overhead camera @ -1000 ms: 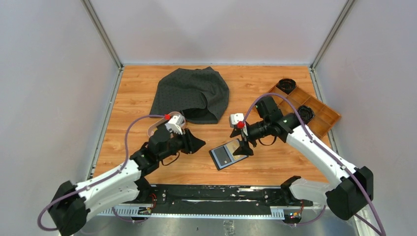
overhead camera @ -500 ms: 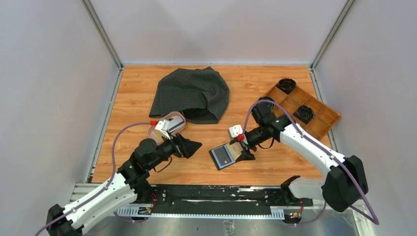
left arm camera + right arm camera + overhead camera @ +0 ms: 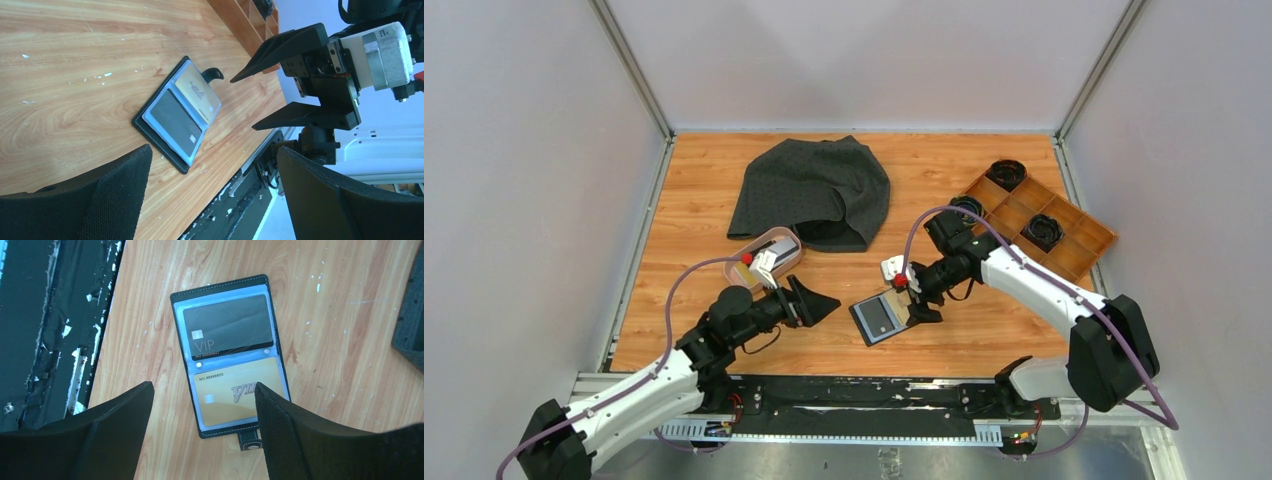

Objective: Put the credit cards into the card holder
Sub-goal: Turn over the card holder at the center of the board.

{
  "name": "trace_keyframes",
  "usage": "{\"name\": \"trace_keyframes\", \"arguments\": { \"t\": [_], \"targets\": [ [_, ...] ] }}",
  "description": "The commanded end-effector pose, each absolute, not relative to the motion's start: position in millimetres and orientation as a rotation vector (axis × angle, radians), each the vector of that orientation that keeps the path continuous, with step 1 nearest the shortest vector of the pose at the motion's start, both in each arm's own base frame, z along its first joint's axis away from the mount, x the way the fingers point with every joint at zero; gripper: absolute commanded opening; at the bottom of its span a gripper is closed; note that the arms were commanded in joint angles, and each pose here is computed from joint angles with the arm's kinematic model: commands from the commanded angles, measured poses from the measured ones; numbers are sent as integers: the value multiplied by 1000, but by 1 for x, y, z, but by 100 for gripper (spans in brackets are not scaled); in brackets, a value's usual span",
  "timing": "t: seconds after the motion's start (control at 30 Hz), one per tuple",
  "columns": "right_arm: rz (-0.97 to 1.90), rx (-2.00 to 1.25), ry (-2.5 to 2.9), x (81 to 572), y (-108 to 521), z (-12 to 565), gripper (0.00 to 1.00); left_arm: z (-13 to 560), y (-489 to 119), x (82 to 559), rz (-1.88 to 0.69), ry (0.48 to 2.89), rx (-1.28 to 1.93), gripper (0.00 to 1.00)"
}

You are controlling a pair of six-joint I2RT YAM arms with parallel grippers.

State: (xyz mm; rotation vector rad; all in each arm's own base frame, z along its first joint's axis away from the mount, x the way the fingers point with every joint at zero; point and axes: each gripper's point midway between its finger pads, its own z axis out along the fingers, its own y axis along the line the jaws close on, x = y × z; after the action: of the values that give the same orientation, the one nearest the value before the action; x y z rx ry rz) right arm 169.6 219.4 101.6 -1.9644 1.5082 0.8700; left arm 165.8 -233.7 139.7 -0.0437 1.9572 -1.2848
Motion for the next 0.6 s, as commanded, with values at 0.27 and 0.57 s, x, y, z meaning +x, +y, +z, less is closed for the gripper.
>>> {"name": "trace_keyframes", "arguments": {
  "t": [0.27, 0.57],
  "targets": [
    [819, -1980, 1583, 173, 207, 85, 77, 131, -254, 157, -1340, 1981, -23, 97],
    [826, -1981, 1587, 172, 207, 84, 77, 126, -262, 155, -1338, 2003, -9, 97]
  ]
}}
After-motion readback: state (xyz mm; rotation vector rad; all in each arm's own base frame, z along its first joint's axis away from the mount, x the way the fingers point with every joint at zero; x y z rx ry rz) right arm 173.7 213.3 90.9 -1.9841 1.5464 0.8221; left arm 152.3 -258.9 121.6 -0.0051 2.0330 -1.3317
